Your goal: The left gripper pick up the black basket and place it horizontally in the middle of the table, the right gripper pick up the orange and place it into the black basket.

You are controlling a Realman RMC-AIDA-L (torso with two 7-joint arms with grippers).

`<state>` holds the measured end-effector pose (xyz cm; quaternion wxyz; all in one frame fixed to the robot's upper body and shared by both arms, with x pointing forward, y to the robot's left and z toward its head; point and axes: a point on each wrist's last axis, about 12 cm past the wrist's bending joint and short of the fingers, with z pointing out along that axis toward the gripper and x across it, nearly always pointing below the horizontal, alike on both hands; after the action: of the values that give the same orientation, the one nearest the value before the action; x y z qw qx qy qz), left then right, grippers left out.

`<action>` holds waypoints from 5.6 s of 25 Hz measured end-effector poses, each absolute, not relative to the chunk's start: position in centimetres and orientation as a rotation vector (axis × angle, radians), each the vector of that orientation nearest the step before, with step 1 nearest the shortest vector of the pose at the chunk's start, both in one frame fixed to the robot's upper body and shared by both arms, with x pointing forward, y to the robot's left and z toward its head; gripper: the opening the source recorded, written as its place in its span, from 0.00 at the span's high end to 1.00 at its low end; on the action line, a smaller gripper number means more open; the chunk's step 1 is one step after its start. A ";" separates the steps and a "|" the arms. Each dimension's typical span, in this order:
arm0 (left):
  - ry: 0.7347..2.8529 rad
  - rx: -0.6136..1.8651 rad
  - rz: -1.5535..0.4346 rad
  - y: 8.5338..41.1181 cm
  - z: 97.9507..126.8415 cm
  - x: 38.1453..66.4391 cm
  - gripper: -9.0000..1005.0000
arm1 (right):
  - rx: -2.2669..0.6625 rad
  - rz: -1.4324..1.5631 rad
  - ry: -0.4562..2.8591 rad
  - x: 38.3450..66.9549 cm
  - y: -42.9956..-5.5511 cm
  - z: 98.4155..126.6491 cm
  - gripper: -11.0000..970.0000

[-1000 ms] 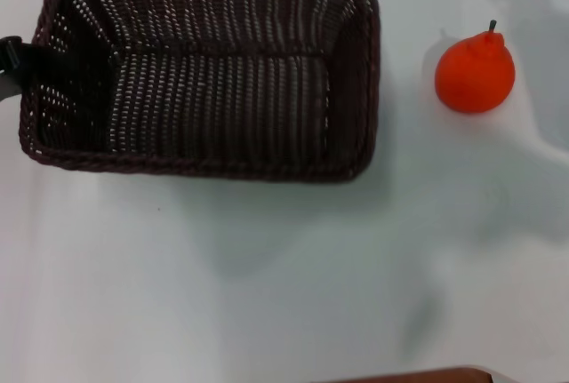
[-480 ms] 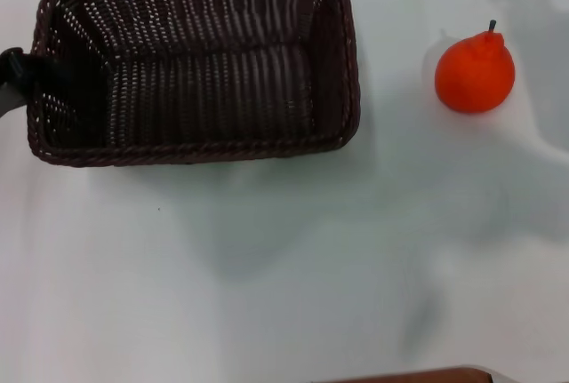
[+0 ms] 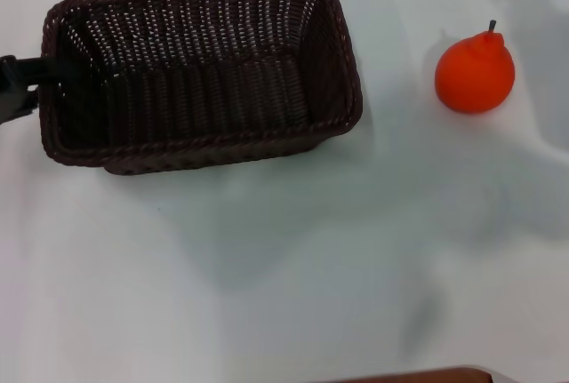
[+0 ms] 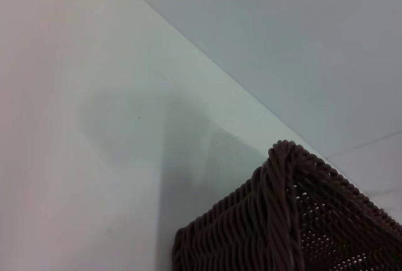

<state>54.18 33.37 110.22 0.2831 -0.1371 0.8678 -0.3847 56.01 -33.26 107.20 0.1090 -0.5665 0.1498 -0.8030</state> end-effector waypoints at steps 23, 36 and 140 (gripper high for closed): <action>1.640 0.130 -0.900 35.9 113.5 51.9 0.24 | -1.779 -1.560 -0.413 58.5 -33.7 113.3 0.05; 1.520 0.127 -0.902 34.6 111.9 52.3 0.25 | -2.237 -1.148 -0.702 57.7 -37.8 117.2 0.05; 1.582 0.064 -1.045 33.5 110.1 52.7 0.32 | -1.610 -1.329 -0.830 60.6 -22.3 115.1 0.95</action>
<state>52.72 33.46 110.13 0.5831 0.0275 0.6775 -0.4475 60.61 -22.32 115.08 0.4326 -0.6461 -0.3331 -0.5333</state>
